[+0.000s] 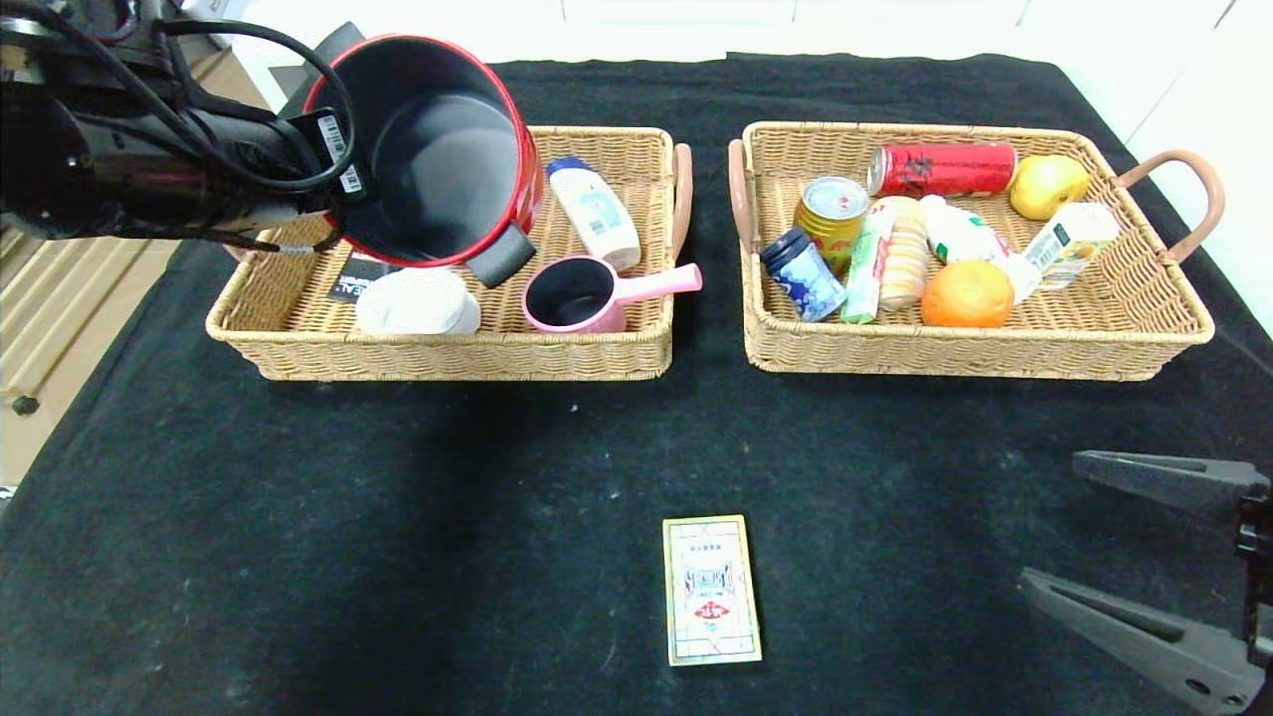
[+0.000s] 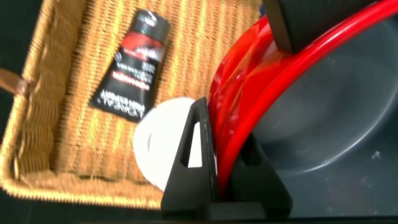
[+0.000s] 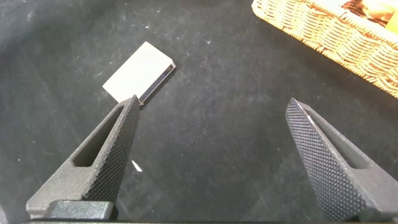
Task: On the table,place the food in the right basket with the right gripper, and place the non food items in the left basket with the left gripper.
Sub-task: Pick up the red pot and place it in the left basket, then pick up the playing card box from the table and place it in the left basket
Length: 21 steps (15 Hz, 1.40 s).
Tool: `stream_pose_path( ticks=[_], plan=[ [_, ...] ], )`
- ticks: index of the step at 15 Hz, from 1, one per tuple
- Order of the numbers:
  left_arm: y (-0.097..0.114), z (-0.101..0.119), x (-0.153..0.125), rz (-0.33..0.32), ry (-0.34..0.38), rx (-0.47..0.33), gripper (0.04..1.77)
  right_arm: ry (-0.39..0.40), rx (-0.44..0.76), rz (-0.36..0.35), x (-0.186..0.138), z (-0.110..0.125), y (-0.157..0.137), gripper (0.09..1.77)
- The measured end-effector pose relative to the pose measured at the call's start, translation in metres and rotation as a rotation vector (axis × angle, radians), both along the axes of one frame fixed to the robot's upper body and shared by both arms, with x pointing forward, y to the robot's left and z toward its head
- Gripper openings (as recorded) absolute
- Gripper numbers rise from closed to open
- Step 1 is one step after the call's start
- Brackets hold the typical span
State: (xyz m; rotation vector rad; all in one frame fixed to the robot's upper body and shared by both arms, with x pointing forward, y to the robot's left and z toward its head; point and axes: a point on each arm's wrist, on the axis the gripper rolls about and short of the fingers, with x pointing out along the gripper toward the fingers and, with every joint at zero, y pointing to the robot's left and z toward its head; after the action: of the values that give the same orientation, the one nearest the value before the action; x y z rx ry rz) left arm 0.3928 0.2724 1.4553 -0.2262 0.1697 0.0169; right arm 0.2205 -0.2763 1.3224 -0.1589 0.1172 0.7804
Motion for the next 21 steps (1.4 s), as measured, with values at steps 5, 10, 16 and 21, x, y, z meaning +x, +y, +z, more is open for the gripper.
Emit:
stream_pose_path(
  ticks=[5, 10, 16, 21],
  plan=[
    [-0.001, -0.008, 0.033, 0.026, 0.011, -0.004, 0.19, -0.011, 0.005, 0.002, -0.002, 0.002, -0.001, 1.71],
    [0.002, -0.018, 0.047, 0.051, 0.034, 0.005, 0.19, -0.017, 0.008, 0.003, -0.004, 0.003, -0.001, 1.71],
    [0.004, -0.019, 0.049, 0.061, 0.036, 0.01, 0.75, -0.019, 0.009, 0.001, -0.003, 0.004, -0.001, 1.71],
    [0.004, -0.02, 0.048, 0.072, 0.045, 0.016, 1.21, -0.023, 0.01, -0.002, -0.003, 0.005, -0.002, 1.71]
  ],
)
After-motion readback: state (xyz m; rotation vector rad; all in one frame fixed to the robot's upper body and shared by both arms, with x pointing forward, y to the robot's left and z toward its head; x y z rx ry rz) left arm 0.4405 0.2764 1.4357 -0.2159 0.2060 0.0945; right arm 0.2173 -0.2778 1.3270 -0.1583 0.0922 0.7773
